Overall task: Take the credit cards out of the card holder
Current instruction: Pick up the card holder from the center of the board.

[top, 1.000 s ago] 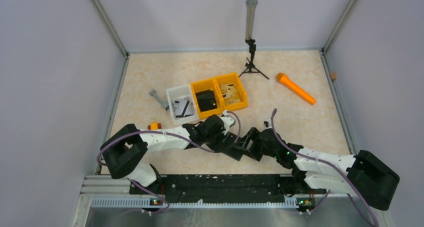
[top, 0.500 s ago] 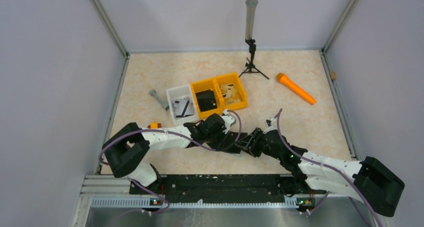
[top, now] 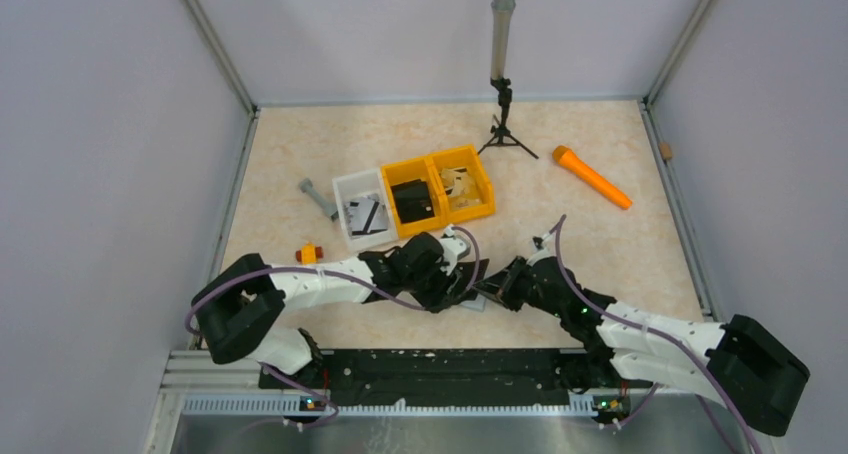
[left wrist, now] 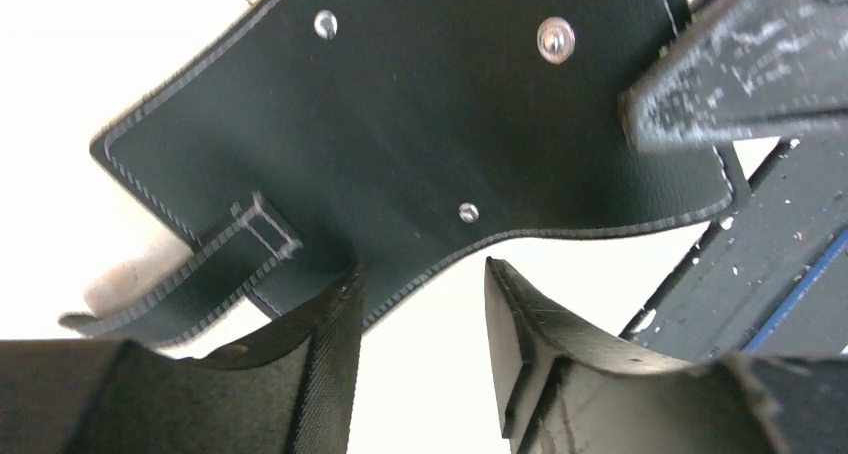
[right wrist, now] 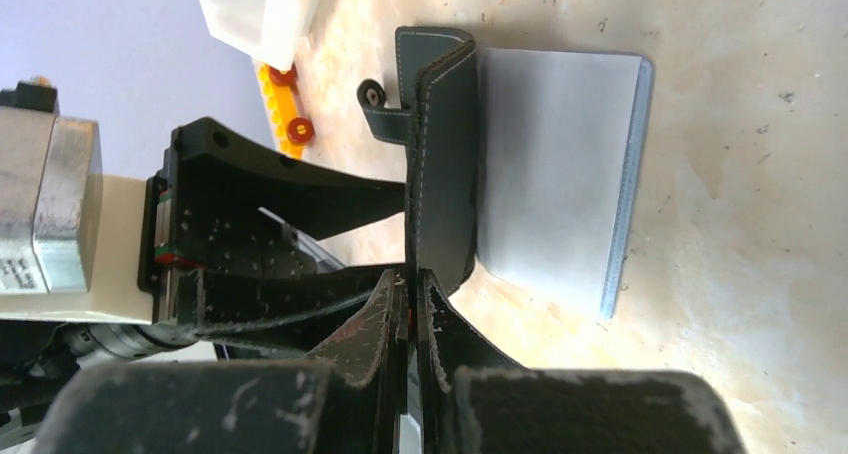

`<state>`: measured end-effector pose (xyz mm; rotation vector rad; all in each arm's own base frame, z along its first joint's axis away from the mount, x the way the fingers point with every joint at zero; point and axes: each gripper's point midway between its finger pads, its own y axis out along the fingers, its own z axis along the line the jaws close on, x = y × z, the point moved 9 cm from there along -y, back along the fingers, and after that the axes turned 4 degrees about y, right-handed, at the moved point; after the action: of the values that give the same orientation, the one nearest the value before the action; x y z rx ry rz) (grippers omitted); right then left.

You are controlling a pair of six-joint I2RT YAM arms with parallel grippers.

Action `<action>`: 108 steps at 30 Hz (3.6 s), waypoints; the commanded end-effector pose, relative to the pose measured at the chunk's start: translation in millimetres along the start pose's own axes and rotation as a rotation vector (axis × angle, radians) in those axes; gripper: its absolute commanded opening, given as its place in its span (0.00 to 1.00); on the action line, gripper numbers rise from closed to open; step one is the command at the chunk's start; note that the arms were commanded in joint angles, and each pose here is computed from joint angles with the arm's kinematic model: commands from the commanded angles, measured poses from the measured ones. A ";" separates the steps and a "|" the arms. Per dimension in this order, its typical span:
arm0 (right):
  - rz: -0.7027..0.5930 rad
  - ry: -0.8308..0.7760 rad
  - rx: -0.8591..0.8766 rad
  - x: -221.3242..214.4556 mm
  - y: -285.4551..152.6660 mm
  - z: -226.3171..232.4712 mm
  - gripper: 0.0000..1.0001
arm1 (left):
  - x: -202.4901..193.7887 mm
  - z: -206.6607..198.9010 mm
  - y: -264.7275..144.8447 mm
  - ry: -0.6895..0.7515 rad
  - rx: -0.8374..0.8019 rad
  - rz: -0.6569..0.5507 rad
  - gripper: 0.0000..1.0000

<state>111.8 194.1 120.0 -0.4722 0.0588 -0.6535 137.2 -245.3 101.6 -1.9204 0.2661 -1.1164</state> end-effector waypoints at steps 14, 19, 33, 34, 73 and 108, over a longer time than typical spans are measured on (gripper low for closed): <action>-0.019 -0.070 0.063 14.2 -16.6 64.7 0.00 | 9.5 -9.4 -52.1 0.276 0.250 -0.290 0.76; -0.011 -0.060 0.095 17.1 -19.9 76.4 0.00 | 5.2 -8.8 -52.9 0.322 0.302 -0.335 0.75; -0.042 -0.062 0.202 26.7 -41.9 117.0 0.00 | 5.1 -9.3 -69.4 0.286 0.271 -0.529 0.78; -0.045 -0.065 0.211 27.4 -43.0 120.7 0.00 | 6.0 -9.9 -74.5 0.285 0.266 -0.548 0.79; 0.038 -0.024 0.435 27.1 -70.0 189.5 0.00 | 31.9 -15.2 -94.9 0.397 0.261 -0.701 0.71; -0.201 -0.500 0.284 46.9 -60.0 157.6 0.60 | 42.5 -21.7 -109.9 0.190 0.114 -0.535 0.00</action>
<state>139.5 200.9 281.8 -0.2680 -0.2275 -0.6757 115.8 -215.7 184.3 -1.6285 -0.1129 -1.7698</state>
